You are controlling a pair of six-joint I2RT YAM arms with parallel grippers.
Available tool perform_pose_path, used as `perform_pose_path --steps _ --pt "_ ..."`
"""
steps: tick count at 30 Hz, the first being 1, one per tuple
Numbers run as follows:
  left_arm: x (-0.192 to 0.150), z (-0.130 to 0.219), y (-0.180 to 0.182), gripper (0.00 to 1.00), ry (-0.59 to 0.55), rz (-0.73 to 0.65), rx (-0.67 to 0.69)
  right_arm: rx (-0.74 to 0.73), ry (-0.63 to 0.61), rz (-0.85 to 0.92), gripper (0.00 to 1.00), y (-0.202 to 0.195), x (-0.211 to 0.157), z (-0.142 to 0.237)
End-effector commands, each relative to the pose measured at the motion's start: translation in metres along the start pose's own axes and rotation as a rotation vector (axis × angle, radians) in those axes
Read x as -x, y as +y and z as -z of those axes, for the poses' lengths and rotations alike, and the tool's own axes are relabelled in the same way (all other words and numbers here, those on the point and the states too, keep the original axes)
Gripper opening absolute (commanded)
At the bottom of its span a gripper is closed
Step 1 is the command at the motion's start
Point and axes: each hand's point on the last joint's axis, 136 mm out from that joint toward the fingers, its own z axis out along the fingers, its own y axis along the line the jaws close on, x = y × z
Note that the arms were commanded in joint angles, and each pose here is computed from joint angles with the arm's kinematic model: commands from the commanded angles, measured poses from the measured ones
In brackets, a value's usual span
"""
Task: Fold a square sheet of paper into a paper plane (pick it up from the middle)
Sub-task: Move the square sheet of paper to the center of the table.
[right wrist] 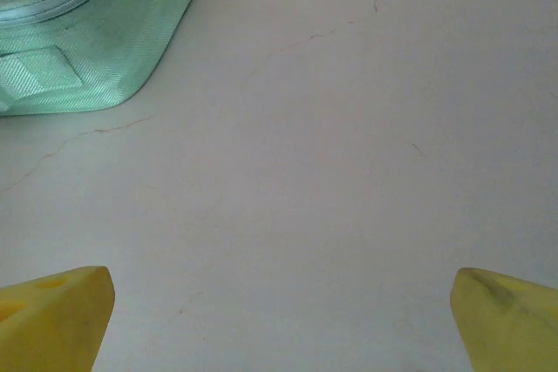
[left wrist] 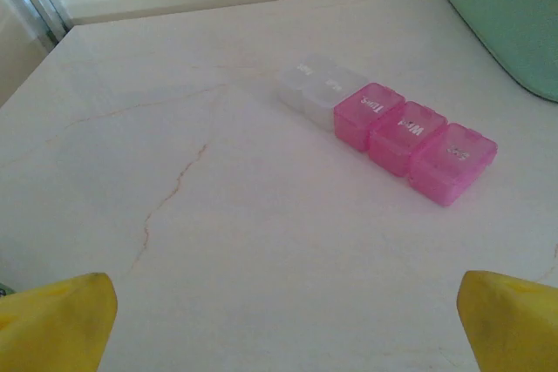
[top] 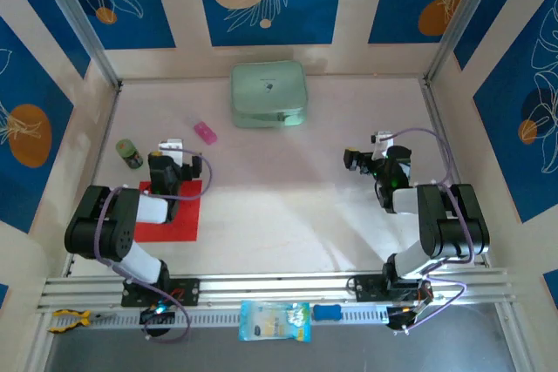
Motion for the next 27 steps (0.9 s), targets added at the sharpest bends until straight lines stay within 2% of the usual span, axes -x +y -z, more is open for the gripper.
perform_pose_path --steps 1,27 --pt "0.0087 -0.001 -0.0012 1.0 -0.031 0.003 -0.013 0.009 -0.021 0.014 0.99 0.0013 0.01 -0.0012" --pt "0.0085 -0.0011 -0.0012 1.0 -0.031 0.003 -0.013 0.014 -0.017 0.003 0.99 -0.0002 0.01 -0.002"
